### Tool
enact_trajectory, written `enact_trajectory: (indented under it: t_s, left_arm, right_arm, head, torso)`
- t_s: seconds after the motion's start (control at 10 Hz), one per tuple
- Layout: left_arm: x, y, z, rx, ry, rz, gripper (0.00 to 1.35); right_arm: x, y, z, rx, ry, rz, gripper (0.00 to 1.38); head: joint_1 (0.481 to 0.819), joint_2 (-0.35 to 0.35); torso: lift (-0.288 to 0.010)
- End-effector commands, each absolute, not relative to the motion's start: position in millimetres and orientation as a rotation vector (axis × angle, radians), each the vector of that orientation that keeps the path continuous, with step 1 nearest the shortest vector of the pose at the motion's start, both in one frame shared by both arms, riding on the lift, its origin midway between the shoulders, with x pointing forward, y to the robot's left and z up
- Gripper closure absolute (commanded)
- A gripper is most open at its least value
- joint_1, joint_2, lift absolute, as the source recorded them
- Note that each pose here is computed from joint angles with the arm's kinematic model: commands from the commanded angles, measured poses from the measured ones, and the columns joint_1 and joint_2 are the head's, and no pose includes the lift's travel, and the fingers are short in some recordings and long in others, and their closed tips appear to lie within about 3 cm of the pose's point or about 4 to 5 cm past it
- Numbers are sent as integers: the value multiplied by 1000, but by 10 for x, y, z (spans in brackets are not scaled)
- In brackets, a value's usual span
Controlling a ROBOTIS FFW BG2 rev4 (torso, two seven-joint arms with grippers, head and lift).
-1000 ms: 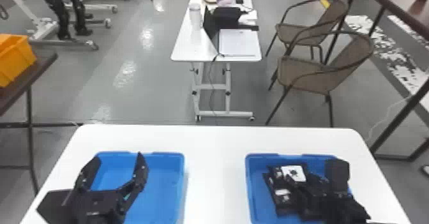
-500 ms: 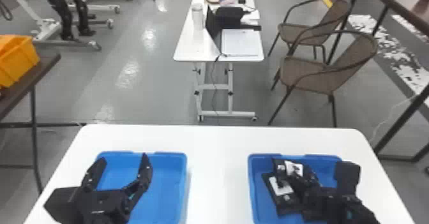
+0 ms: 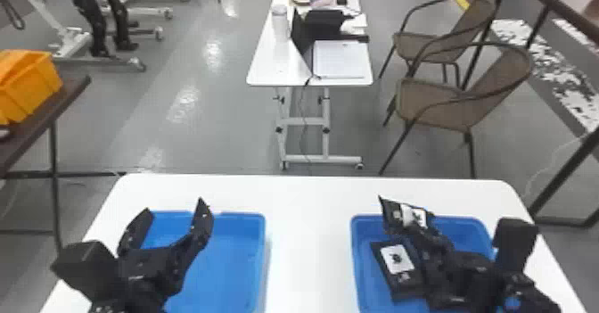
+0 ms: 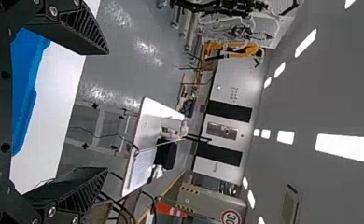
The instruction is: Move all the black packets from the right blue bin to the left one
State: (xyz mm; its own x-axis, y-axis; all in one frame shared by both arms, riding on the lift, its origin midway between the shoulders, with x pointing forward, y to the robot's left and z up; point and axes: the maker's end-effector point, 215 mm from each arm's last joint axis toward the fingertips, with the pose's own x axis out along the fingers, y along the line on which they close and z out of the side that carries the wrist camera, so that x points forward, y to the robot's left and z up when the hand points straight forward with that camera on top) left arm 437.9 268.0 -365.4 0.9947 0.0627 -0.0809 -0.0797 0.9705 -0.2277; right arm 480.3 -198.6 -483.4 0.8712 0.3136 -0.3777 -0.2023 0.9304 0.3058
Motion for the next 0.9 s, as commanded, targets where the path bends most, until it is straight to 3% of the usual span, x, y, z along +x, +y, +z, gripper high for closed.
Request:
enact_trajectory:
  t_s: [0.0,0.3,0.5,0.8]
  left_arm:
    - [4498,2660,-3614,-346,96,69,140]
    - [4700,2430,-3553,-564,145,-38,140]
    - [4863,2205,-3365,-599,126,-152,140]
    - [4986,1830,-3188,-684,126,-289,142]
  right_arm:
    - [5003,-1622,-4144,246,345,398,1133]
    - [5427,-707,-3465,299,243,651,1133]
    - [5437,-97,-3431,312,263,802,1133]
    - [5412,251,-3497,323,298,907,1133]
  head:
    - [695,78]
    - [695,142]
    - [695,191]
    - [695,216]
  torso:
    - [0]
    - [0]
    - [0]
    - [0]
